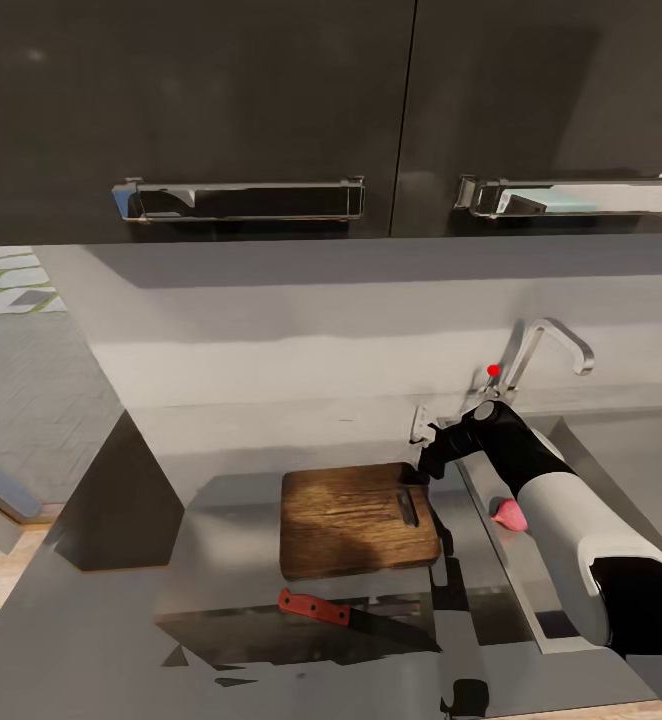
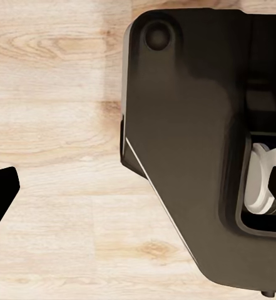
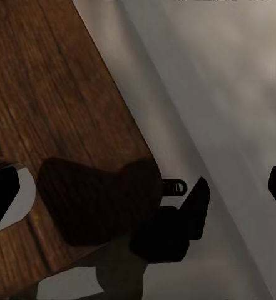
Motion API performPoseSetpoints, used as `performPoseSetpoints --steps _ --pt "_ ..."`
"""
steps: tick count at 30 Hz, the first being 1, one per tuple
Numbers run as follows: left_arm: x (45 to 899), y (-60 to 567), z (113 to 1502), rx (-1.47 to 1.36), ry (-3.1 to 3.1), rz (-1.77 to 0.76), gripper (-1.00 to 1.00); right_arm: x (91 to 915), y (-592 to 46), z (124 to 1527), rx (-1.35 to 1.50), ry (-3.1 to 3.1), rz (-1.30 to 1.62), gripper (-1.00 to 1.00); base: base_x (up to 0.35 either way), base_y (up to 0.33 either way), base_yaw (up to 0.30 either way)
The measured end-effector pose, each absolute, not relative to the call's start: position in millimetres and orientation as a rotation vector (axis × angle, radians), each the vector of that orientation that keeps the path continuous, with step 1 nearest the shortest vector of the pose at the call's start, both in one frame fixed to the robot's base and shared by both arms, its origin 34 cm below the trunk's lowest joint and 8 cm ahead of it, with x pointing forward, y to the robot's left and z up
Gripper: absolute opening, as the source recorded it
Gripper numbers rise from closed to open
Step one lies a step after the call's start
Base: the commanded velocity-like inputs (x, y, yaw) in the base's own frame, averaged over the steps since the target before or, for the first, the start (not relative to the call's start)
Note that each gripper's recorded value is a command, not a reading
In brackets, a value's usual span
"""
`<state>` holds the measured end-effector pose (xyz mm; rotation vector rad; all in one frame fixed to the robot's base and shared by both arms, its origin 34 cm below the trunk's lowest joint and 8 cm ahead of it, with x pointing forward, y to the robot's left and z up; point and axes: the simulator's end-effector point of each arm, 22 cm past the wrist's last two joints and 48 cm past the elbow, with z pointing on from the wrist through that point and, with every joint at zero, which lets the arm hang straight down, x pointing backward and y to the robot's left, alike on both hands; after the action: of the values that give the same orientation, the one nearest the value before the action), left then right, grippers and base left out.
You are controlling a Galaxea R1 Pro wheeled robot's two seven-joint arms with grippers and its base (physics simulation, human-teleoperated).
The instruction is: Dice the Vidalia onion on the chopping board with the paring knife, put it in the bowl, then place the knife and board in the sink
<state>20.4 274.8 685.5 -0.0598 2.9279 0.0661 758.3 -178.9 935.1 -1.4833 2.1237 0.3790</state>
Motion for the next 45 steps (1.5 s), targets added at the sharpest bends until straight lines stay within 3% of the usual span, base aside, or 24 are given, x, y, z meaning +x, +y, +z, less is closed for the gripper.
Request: performPoseSetpoints --steps 23,34,45 --pt "20.5 274.7 685.5 -0.058 2.927 0.065 1.00 769.7 -176.1 952.5 -1.452 2.108 0.348 1.00 0.000 0.000 0.000" --pt "20.5 274.9 685.5 -0.058 2.928 0.066 1.00 814.6 -189.0 1004.0 -1.244 2.114 0.158 1.00 0.000 0.000 0.000" --pt "20.5 275.1 685.5 -0.057 2.928 0.066 1.00 844.7 -215.8 1034.1 -0.905 2.101 0.183 1.00 0.000 0.000 0.000"
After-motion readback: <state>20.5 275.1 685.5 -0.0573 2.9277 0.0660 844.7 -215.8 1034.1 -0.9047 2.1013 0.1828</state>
